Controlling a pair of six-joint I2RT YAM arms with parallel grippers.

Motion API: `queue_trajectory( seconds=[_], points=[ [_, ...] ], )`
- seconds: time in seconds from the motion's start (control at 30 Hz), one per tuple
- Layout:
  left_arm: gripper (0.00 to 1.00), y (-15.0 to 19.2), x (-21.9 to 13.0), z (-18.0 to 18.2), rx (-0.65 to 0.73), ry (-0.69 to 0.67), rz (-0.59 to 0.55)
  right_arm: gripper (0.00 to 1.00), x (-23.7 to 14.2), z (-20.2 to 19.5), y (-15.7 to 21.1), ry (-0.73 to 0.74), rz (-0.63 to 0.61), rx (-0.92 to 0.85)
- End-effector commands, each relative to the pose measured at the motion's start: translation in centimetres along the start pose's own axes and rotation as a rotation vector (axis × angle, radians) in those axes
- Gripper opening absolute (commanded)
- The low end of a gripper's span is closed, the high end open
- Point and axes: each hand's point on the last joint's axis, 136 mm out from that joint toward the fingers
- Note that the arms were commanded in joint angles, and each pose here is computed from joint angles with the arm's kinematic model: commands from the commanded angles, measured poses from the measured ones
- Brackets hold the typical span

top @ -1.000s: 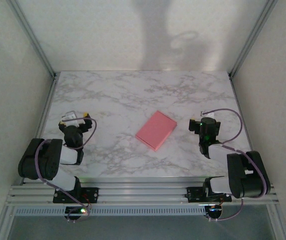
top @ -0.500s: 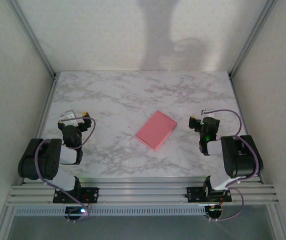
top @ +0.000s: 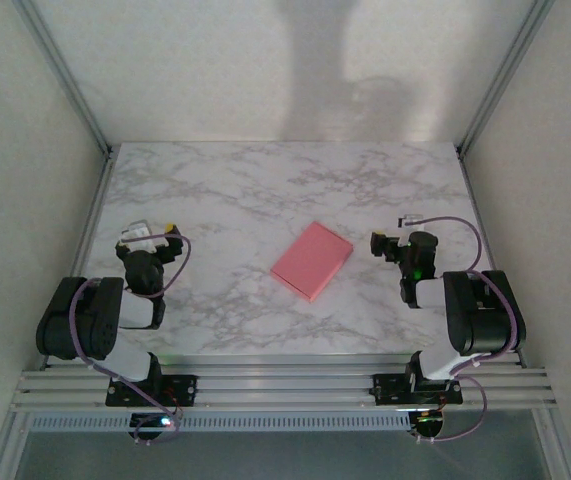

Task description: Fold the paper box

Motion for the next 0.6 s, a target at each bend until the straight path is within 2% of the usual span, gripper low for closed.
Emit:
queue_trajectory(
  seconds=[0.0, 0.57],
  points=[
    [0.99, -1.22, 0.27, -0.53, -0.019, 0.022, -0.040, 0.99, 0.08, -0.71, -0.82, 0.029, -0.014, 0.010],
    [0.99, -1.22, 0.26, -0.54, -0.018, 0.023, -0.040, 0.99, 0.10, -0.70, -0.86, 0.029, -0.015, 0.010]
  ],
)
Point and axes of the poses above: each hand's point on the last joint's axis, 136 mm out from that joint toward the fingers, its own x axis out along the fingers, its own z axis along the line the jaws close on, y = z × x, and after that the axes turned 11 degrees about -x, right-handed
